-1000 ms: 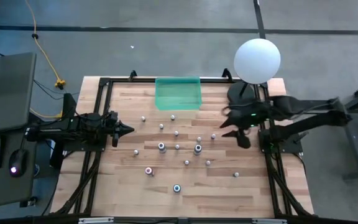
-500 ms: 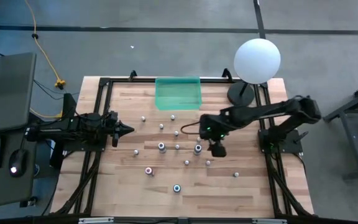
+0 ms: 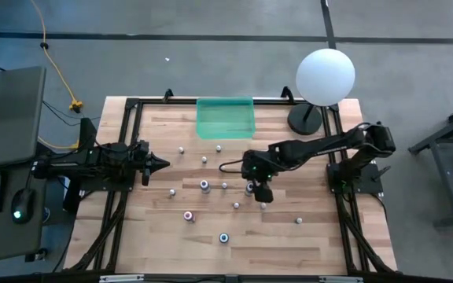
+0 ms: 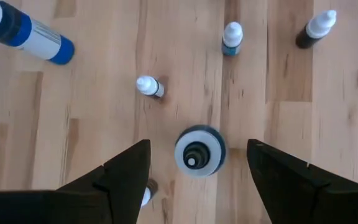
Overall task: Pick & Place food coloring
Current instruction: Put the large black food coloring into the bin
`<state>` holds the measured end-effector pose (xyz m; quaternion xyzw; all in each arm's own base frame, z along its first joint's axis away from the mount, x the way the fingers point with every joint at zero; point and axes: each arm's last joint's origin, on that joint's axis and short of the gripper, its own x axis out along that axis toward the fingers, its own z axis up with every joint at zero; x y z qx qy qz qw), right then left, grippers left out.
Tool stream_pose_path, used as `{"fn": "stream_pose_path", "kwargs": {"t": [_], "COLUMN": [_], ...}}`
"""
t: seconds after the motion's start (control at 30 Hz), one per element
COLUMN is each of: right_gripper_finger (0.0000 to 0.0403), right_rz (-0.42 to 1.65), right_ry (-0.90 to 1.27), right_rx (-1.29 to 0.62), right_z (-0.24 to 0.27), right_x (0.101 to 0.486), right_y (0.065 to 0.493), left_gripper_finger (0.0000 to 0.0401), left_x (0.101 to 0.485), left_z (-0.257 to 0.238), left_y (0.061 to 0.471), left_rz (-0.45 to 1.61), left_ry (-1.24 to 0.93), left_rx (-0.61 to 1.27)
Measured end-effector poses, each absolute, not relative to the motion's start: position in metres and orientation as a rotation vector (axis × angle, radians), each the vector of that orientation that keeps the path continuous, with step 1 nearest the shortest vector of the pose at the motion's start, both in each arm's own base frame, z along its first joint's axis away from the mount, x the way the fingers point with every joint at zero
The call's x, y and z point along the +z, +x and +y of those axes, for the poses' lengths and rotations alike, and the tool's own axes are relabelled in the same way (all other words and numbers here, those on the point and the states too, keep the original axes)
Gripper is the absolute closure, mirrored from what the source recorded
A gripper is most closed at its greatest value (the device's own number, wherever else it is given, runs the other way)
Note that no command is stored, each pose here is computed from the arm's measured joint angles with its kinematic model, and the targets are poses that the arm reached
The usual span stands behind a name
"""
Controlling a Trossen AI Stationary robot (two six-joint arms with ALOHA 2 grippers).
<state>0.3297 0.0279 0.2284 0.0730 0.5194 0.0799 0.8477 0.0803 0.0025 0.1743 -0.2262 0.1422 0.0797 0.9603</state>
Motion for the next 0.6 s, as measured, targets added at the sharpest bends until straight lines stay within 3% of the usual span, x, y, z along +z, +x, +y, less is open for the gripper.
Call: {"fn": "stream_pose_path", "kwargs": {"t": [0.6], "right_gripper_finger": [0.0143], "right_rz": [1.108], "right_ry": [0.028], "right_rx": [0.171], "right_z": [0.034], "right_x": [0.208], "right_y": [0.334], "left_gripper_finger": [0.0401], "left_x": [0.174], "left_z": [0.003], "left_y": [0.08], "left_rz": [0.288], "left_ry": [-0.459], "left_rx": [0.162]}}
